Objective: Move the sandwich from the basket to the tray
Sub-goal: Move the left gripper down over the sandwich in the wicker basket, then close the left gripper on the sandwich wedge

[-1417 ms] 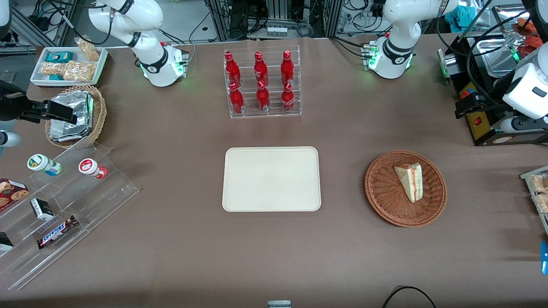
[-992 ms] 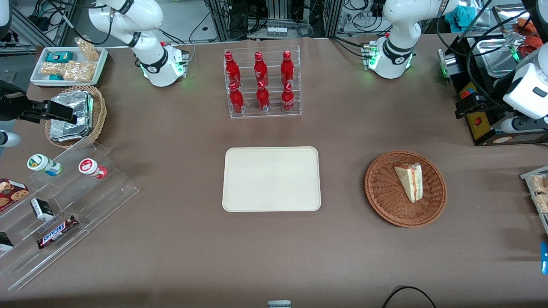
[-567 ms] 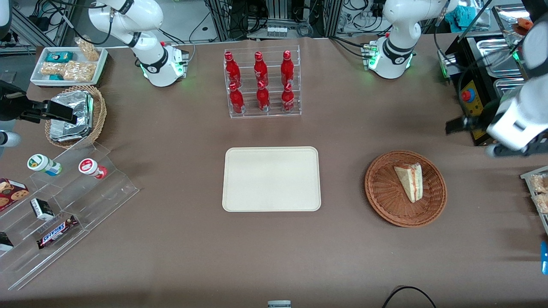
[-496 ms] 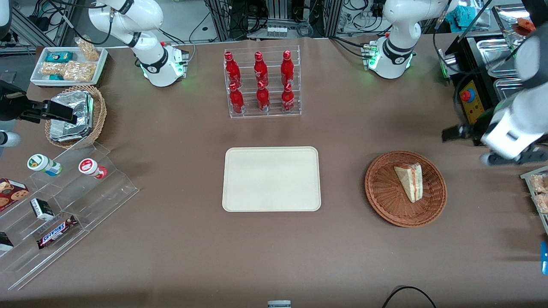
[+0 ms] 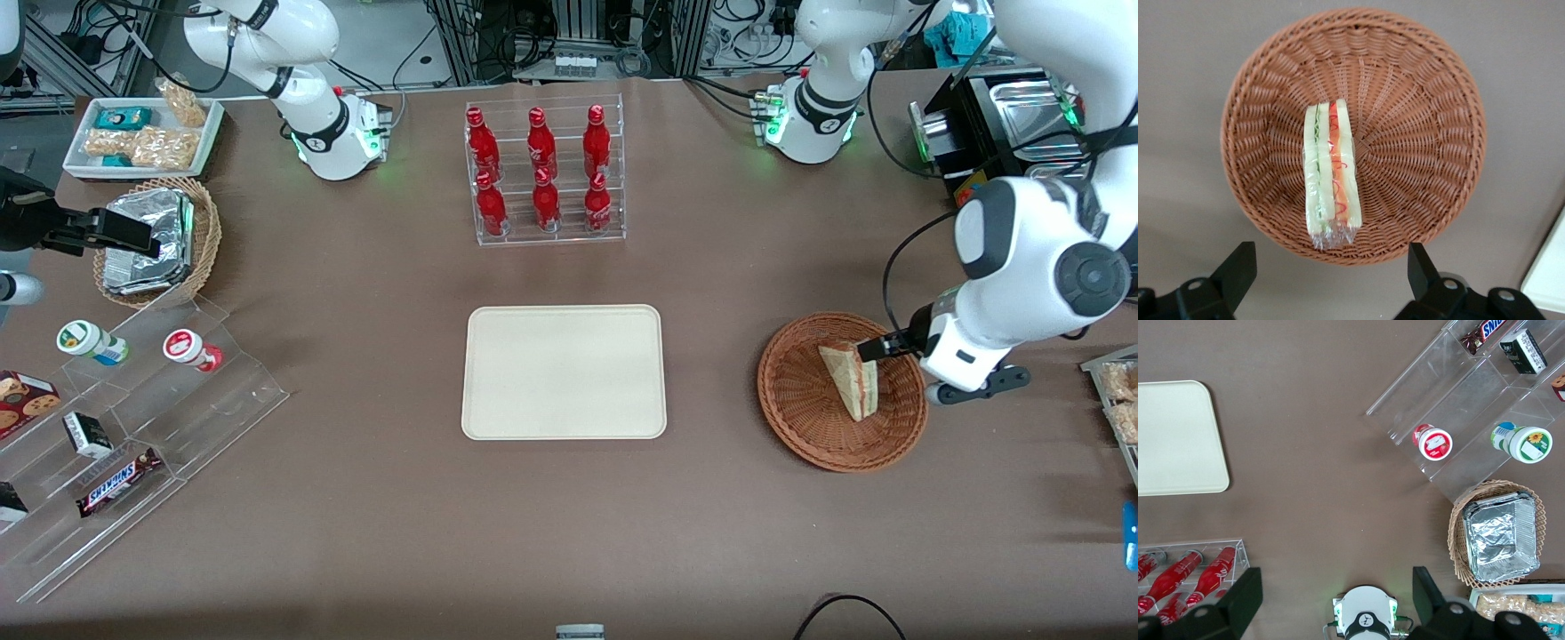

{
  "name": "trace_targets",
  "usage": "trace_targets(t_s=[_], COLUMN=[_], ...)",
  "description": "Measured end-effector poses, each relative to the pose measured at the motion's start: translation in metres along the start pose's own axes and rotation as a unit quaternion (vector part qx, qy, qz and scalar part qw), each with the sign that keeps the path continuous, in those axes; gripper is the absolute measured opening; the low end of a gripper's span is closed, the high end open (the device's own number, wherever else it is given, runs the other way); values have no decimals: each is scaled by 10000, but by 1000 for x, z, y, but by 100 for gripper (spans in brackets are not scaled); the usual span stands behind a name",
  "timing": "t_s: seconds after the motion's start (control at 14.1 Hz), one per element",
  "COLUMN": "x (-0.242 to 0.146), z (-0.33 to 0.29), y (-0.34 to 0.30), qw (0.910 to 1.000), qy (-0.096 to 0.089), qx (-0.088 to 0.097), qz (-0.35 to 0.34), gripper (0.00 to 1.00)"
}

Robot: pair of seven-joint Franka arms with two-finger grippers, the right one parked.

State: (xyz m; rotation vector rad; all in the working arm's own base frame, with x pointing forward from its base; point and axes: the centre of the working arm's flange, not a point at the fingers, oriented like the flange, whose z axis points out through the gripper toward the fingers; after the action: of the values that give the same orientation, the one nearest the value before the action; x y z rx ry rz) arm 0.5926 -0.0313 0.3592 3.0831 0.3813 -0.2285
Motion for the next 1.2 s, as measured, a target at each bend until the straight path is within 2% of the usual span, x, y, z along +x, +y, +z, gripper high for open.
trace_targets(t_s=[0.43,1.2], x=[6,1], z=[63,119], y=[-4,-23], qw=[9997,9994], qy=[176,58], qx=[-148,-150], qz=[-105,-295], gripper=[100,100])
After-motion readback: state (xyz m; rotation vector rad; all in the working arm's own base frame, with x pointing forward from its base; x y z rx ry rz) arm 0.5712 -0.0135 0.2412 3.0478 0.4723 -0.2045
